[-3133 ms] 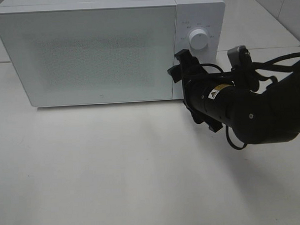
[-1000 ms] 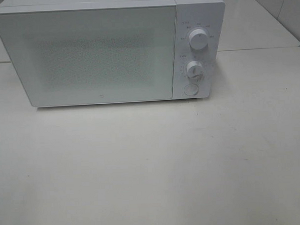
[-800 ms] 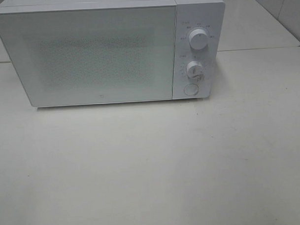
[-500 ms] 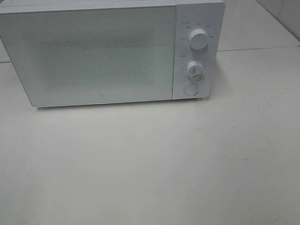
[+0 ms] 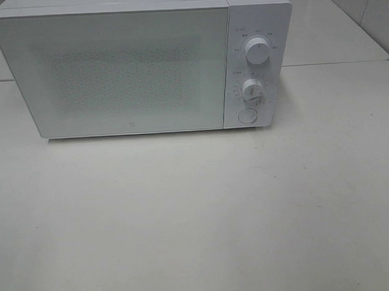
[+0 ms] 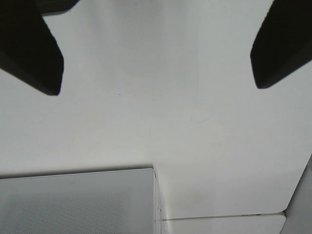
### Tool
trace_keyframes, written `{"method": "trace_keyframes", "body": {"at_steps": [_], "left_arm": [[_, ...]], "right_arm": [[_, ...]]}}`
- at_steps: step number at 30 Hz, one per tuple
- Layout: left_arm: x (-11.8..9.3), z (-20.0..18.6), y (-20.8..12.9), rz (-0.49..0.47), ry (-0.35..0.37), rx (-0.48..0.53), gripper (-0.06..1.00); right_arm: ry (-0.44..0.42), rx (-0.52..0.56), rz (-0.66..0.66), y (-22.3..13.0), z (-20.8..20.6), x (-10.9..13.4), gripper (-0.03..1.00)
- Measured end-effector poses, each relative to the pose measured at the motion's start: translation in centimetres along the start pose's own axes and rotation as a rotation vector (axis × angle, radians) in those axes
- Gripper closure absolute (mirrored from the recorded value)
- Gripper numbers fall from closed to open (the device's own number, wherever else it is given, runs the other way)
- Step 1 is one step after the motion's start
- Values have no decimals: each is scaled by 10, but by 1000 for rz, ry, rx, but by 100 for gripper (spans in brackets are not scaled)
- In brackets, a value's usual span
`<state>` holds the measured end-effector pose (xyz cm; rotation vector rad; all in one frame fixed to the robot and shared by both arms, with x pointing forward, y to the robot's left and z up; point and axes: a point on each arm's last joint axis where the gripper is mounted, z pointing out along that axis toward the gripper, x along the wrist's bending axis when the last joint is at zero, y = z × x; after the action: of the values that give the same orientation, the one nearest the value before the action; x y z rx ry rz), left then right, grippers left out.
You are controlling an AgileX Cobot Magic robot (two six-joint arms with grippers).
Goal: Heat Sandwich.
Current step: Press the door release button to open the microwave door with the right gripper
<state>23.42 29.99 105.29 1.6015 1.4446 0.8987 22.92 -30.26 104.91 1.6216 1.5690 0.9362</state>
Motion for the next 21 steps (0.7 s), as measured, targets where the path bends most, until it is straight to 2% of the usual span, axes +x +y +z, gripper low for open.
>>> {"method": "trace_keyframes", "body": {"at_steps": [21], "left_arm": [[0,0,0,0,0,0,-5]], "right_arm": [[-1,7,0,-1,1,0,21]]}}
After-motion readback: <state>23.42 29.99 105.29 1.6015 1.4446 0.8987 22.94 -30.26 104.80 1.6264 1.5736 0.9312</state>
